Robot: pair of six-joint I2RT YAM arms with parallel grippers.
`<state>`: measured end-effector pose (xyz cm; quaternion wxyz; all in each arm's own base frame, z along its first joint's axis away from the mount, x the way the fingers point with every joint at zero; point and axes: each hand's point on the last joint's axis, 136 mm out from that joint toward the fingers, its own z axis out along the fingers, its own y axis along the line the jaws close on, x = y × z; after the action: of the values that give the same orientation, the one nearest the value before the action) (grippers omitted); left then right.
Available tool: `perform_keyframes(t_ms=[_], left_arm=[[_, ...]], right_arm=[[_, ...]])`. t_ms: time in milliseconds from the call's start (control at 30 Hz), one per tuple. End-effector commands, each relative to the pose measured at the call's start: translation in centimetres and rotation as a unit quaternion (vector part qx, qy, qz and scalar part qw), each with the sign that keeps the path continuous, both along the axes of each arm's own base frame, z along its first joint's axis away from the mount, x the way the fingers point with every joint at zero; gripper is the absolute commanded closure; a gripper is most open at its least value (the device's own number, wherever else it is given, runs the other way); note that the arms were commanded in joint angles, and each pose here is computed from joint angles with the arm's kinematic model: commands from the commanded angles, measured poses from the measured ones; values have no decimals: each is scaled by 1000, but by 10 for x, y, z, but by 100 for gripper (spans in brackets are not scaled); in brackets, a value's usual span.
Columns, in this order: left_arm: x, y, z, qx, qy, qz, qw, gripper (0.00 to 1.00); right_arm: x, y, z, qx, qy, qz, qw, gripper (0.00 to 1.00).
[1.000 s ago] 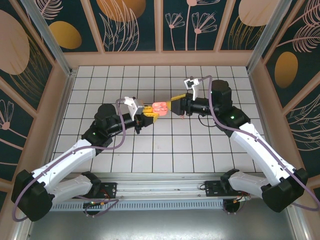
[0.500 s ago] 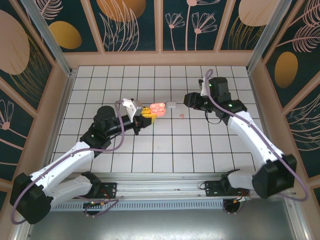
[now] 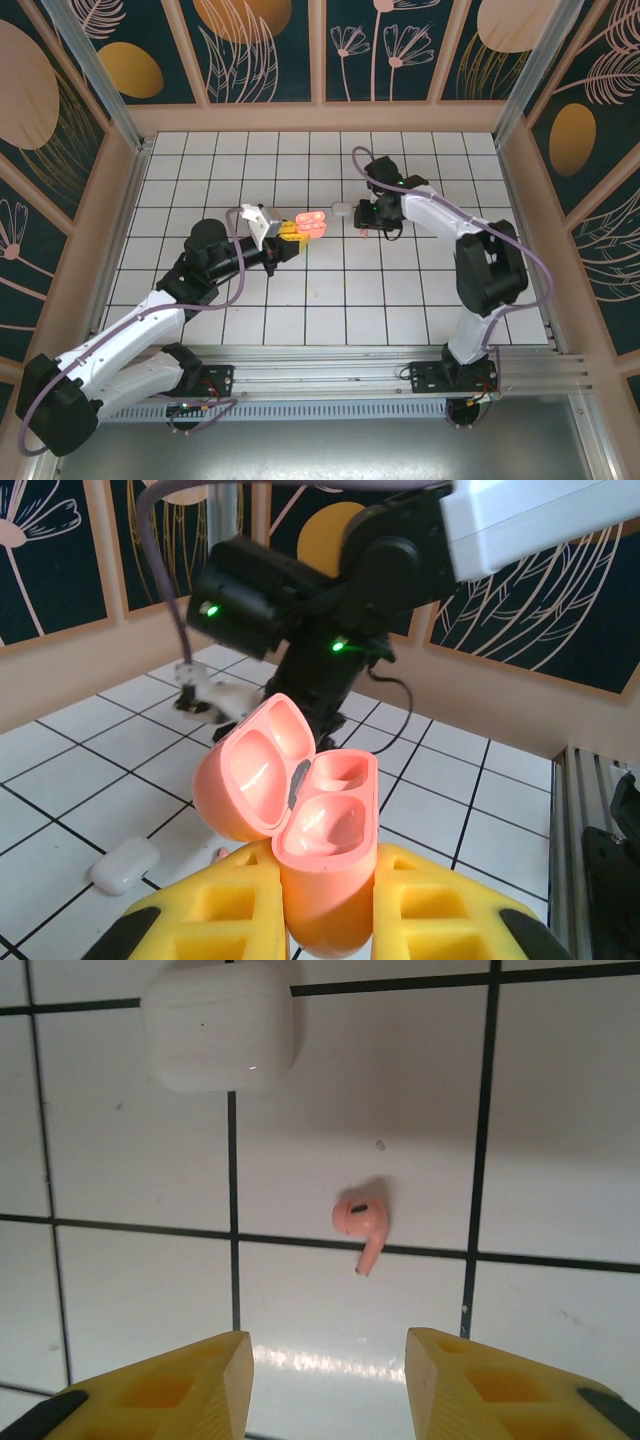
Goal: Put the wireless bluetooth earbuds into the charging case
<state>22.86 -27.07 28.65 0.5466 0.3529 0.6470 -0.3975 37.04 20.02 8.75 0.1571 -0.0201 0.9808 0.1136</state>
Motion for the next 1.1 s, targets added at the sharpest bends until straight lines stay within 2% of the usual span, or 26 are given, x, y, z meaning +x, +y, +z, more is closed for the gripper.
perform_keyframes(t_ms=[0,367,833,1067], left_arm=[[-4,3,7,-17,-6,2,1000,86],[-7,5,1,-15,-8,1,1000,86],[-3,1,-4,-3,-12,-2,1000,86],[-1,-2,-7,-1,-10,-4,1000,86]], right_arm=[[1,-3,-14,-65,18,14,998,55],[6,0,-54,-98,60,17,993,55],[13,4,-72,-110,73,22,991,56],[15,3,-74,-115,75,26,990,61]])
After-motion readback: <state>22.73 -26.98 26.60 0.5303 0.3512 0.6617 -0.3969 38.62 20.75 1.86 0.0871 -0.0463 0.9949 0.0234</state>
